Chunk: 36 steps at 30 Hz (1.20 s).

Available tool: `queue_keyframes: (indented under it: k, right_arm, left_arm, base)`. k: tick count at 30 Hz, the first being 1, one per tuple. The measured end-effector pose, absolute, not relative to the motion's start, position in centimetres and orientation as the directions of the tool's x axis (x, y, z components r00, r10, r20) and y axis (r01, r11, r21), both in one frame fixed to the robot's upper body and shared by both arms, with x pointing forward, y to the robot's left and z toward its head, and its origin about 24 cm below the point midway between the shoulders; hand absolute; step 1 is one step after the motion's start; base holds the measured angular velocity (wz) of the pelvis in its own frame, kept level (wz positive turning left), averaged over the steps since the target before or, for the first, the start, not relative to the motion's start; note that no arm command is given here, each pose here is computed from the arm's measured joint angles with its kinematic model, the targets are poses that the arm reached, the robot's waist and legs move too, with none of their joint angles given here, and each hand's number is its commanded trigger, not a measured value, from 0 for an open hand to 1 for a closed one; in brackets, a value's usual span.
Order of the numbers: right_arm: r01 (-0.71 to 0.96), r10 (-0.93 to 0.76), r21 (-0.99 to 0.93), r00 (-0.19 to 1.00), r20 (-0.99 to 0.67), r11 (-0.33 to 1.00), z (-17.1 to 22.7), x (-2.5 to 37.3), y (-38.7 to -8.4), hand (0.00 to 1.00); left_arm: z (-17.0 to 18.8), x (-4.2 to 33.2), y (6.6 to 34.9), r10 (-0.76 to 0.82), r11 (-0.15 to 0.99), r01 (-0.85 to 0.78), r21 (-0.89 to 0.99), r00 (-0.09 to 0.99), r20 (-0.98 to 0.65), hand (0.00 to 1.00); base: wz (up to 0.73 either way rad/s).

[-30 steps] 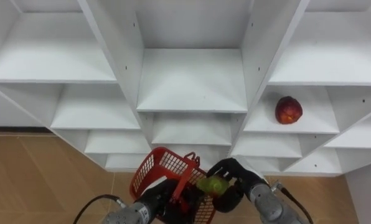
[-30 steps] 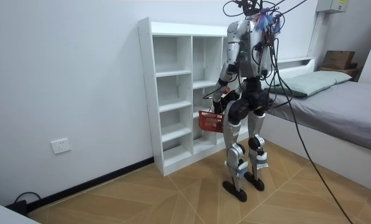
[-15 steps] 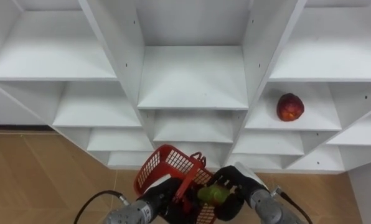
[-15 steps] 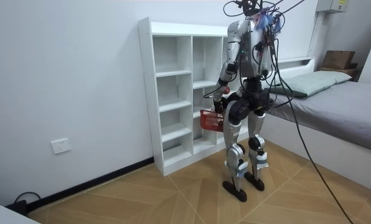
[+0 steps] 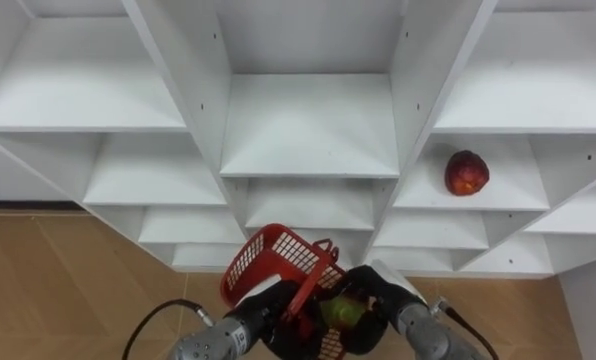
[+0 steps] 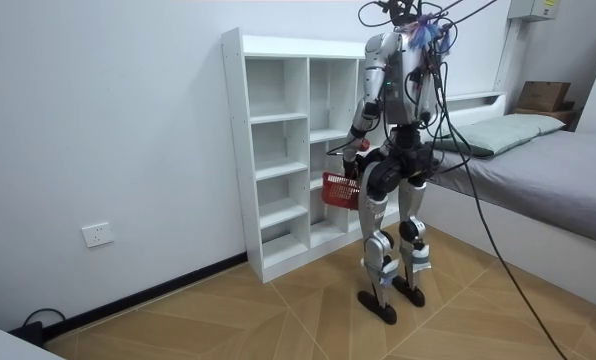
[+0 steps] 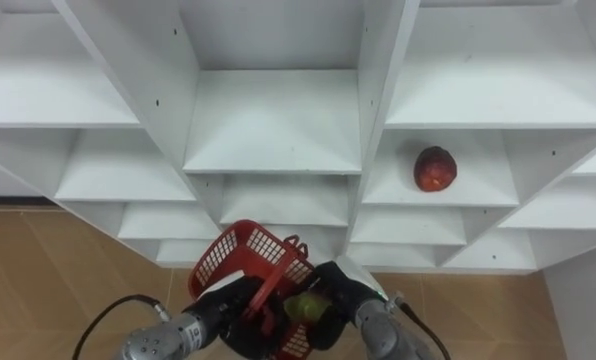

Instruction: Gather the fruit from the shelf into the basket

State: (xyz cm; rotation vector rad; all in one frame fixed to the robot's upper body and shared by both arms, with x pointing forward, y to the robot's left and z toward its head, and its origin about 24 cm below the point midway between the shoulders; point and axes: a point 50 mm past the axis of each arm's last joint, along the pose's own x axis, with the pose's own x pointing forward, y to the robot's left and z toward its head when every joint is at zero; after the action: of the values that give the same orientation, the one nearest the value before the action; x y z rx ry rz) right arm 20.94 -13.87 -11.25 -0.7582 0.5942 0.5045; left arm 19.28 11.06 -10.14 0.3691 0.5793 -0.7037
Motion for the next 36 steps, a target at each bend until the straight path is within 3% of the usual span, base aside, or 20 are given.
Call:
queue_keyframes:
  k: [1, 2, 3, 36]
  right_arm:
    - [-0.616, 0.207, -0.482, 0.724, -0.658, 0.624, -11.3, 20.9, -13.9, 0.53]
    - [-0.617, 0.208, -0.483, 0.724, -0.657, 0.621, -11.3, 20.9, -13.8, 0.07]
    - [-0.618, 0.210, -0.484, 0.725, -0.656, 0.620, -11.3, 20.9, -13.8, 0.00]
    - [-0.625, 0.253, -0.471, 0.731, -0.634, 0.622, -11.2, 21.1, -12.8, 0.00]
  left_arm:
    - [-10.1, 19.3, 11.1, -0.497, 0.709, 0.694, 0.125, 0.617, -0.610, 1.00]
    - [-10.1, 19.3, 11.1, -0.497, 0.709, 0.694, 0.125, 0.617, -0.610, 1.00]
    - [-10.1, 19.3, 11.1, -0.497, 0.709, 0.694, 0.125, 0.617, -0.610, 1.00]
    - [-10.2, 18.8, 10.2, -0.531, 0.667, 0.735, 0.123, 0.585, -0.613, 1.00]
  base:
    - [0.00]
    - [0.00]
    - [0.00]
    - [0.00]
